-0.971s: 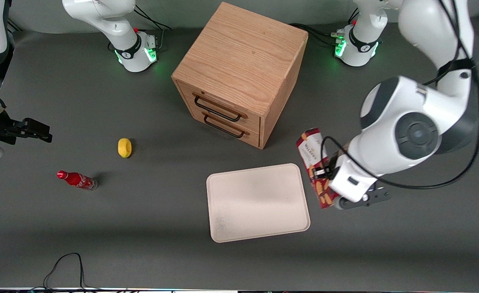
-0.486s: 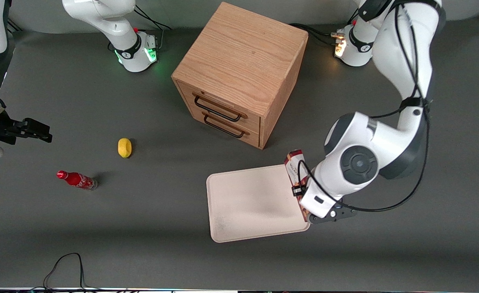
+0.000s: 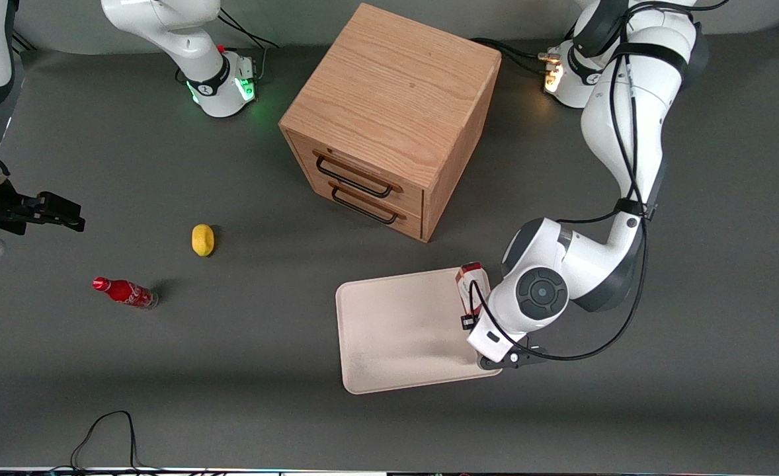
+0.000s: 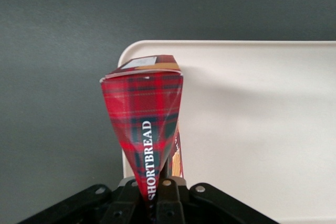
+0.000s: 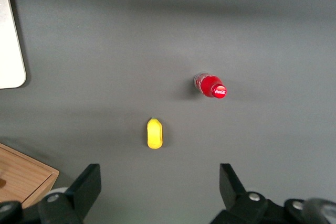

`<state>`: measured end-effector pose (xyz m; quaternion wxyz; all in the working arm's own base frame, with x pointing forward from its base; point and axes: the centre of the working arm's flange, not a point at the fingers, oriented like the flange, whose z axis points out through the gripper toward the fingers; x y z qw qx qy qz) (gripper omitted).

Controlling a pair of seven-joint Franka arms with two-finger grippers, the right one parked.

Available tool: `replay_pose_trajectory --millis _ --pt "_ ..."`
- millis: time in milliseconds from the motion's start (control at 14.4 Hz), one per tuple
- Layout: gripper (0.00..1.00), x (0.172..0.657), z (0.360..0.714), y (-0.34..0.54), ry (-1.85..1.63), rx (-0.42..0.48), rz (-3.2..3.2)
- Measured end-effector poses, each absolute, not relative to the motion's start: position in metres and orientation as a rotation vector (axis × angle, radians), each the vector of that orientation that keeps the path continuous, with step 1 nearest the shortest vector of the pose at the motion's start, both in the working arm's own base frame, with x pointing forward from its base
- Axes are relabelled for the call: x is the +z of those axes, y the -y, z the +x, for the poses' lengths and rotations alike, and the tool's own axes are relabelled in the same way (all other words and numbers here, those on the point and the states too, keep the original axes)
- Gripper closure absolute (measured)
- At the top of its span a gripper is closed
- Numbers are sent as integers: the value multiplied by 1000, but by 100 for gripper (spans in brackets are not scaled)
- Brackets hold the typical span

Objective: Place red cookie box on tray
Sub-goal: 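Lower the cookie box upright onto the tray's corner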

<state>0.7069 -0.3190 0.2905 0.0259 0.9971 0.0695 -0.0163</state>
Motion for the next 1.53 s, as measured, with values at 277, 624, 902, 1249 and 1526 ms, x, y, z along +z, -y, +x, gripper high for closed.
replay_pose_trajectory --millis 277,624,902,1249,1526 --pt "95 277 709 313 -213 -46 3088" --pt "95 266 710 313 -214 -47 3089" --pt "67 265 709 312 -214 -51 3091" --pt "15 265 709 312 -214 -50 3091" --pt "0 274 713 307 -225 -31 3089"
